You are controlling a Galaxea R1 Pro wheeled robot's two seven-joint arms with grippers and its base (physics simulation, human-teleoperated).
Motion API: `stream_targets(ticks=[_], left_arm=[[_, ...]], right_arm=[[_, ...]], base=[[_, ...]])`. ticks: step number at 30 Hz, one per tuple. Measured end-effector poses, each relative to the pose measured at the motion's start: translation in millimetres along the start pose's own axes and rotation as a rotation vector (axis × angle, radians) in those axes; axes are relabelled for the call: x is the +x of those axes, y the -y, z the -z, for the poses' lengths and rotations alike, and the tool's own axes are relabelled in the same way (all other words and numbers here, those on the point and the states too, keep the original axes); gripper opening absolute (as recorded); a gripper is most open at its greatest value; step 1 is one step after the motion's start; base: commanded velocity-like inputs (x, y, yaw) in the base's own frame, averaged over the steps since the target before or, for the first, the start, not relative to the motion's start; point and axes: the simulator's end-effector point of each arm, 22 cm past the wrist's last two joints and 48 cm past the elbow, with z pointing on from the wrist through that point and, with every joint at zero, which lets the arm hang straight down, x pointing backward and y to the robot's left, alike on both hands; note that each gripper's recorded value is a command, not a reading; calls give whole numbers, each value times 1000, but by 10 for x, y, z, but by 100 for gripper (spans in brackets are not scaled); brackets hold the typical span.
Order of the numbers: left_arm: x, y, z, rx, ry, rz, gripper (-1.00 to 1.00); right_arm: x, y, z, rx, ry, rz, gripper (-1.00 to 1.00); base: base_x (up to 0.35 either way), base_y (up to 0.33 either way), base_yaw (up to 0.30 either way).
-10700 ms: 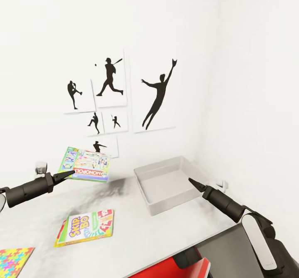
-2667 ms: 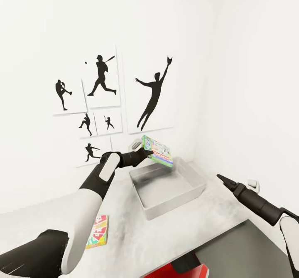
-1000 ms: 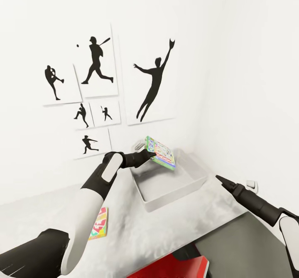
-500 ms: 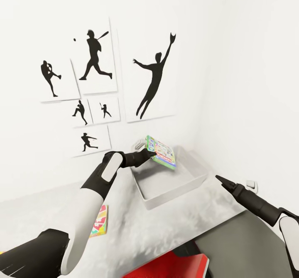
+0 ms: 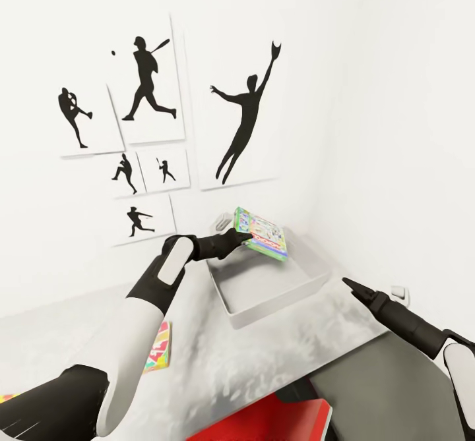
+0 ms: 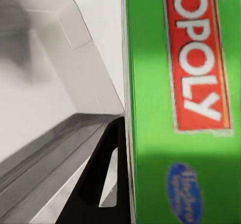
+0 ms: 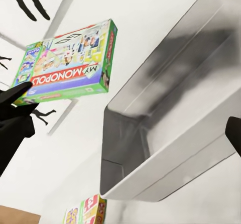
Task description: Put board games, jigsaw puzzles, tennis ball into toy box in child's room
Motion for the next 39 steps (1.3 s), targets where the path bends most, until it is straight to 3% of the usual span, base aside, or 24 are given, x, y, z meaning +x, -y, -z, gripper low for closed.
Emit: stream_targets(ticks=[16,28,39], left_arm=[[53,-63,-83,24,-10,51,-100],[124,216,-306,116,55,96,-100],[160,131,-398,110,73,112,-100]], right_arm=[[54,94,-24,6,-10,-14,100],[97,125,-43,-7,-18,-25,100],[143,190,-63,-2,-27,-34,100]], base=[[0,0,0],[0,0,0],[0,0,0]])
